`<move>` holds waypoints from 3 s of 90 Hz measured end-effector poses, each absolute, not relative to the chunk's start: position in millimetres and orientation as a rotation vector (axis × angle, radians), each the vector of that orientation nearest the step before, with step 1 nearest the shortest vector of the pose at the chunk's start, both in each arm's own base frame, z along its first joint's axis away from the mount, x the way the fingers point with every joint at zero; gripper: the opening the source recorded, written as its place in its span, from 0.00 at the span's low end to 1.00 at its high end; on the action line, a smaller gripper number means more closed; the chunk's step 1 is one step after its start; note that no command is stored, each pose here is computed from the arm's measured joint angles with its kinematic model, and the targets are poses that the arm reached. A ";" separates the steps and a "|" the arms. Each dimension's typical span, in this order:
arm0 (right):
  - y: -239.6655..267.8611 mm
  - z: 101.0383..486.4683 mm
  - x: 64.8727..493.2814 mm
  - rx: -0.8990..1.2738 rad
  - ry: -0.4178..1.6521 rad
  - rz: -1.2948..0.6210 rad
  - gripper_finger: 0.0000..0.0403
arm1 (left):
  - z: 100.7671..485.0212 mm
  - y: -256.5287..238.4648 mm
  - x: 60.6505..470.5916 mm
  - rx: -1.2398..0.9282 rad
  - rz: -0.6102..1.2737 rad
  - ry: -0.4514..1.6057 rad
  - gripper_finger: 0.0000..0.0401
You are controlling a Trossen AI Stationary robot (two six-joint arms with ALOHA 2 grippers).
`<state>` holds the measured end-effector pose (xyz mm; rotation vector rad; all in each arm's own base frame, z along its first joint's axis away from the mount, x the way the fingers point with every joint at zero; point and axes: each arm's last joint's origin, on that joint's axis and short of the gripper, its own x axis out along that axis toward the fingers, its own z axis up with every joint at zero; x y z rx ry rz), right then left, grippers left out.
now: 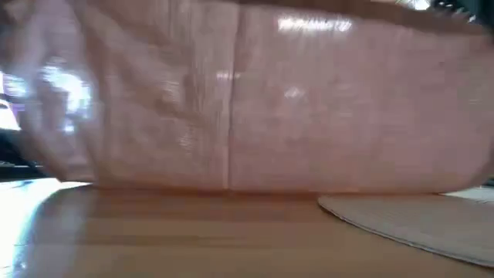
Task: Set table place
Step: Fold pink table napkin
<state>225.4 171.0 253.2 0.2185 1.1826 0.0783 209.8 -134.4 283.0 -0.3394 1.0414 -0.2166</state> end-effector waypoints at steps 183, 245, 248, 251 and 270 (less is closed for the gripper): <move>-2.6 173.7 332.7 0.663 0.806 -0.350 0.50 | 412.2 -7.7 210.2 0.018 0.131 0.790 0.00; -18.5 141.6 375.6 0.673 1.085 -0.470 0.50 | 412.1 -7.8 210.0 0.026 0.123 0.793 0.00; -18.3 141.5 375.5 0.675 1.088 -0.466 0.48 | 412.1 -7.8 210.1 0.026 0.124 0.793 0.00; -18.1 141.5 375.5 0.678 1.089 -0.463 0.46 | 412.1 -7.7 210.0 0.027 0.126 0.793 0.00; -17.2 141.6 375.8 0.688 1.098 -0.432 0.26 | 412.1 -7.7 210.0 0.027 0.128 0.793 0.00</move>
